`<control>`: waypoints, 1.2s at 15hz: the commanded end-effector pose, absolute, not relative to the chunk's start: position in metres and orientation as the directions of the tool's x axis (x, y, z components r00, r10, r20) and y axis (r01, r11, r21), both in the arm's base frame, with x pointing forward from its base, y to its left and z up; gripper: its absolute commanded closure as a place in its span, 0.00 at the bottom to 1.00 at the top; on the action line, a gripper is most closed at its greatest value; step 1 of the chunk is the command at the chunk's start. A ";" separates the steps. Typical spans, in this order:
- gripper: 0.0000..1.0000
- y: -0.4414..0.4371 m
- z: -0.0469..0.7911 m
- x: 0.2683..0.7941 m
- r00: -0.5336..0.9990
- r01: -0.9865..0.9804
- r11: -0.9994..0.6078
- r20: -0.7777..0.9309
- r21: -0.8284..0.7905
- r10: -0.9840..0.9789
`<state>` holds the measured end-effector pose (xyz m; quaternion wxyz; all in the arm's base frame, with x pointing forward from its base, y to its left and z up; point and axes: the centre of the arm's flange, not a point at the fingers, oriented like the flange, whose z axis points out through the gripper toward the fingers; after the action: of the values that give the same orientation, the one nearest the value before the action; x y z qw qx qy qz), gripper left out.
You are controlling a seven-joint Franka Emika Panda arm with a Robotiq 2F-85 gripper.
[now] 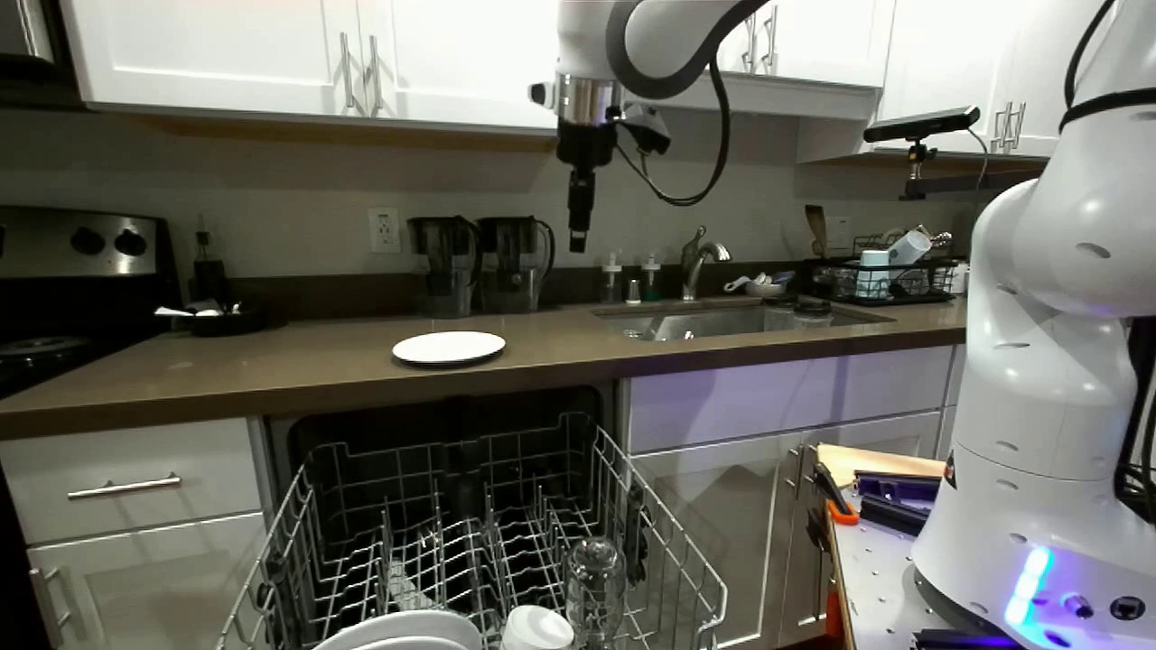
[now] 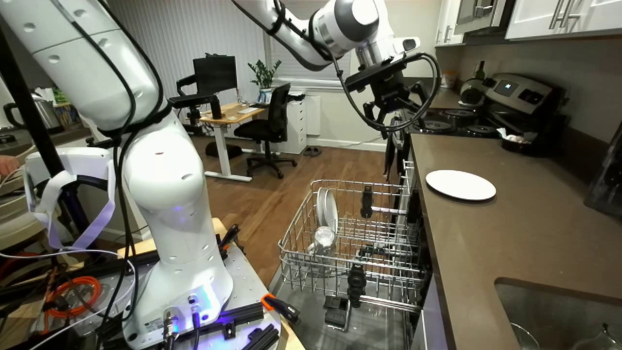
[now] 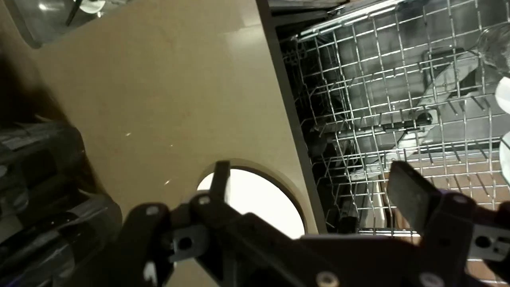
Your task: Get the plate on the counter and put on the plate dryer
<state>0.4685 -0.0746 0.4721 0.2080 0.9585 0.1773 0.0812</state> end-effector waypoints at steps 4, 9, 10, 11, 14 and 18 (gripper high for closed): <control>0.00 -0.039 0.431 0.573 0.878 0.386 -0.705 -0.004 0.594 0.478; 0.00 -0.027 0.410 0.621 0.874 0.377 -0.672 -0.004 0.637 0.486; 0.00 -0.024 0.407 0.628 0.876 0.372 -0.685 0.007 0.626 0.482; 0.00 -0.021 0.403 0.635 0.877 0.371 -0.697 0.015 0.614 0.480; 0.00 -0.011 0.389 0.644 0.877 0.369 -0.722 0.037 0.586 0.479; 0.00 -0.005 0.379 0.634 0.874 0.399 -0.727 0.008 0.559 0.486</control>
<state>0.6340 -0.0051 0.3791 0.2812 0.9261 0.2395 0.0767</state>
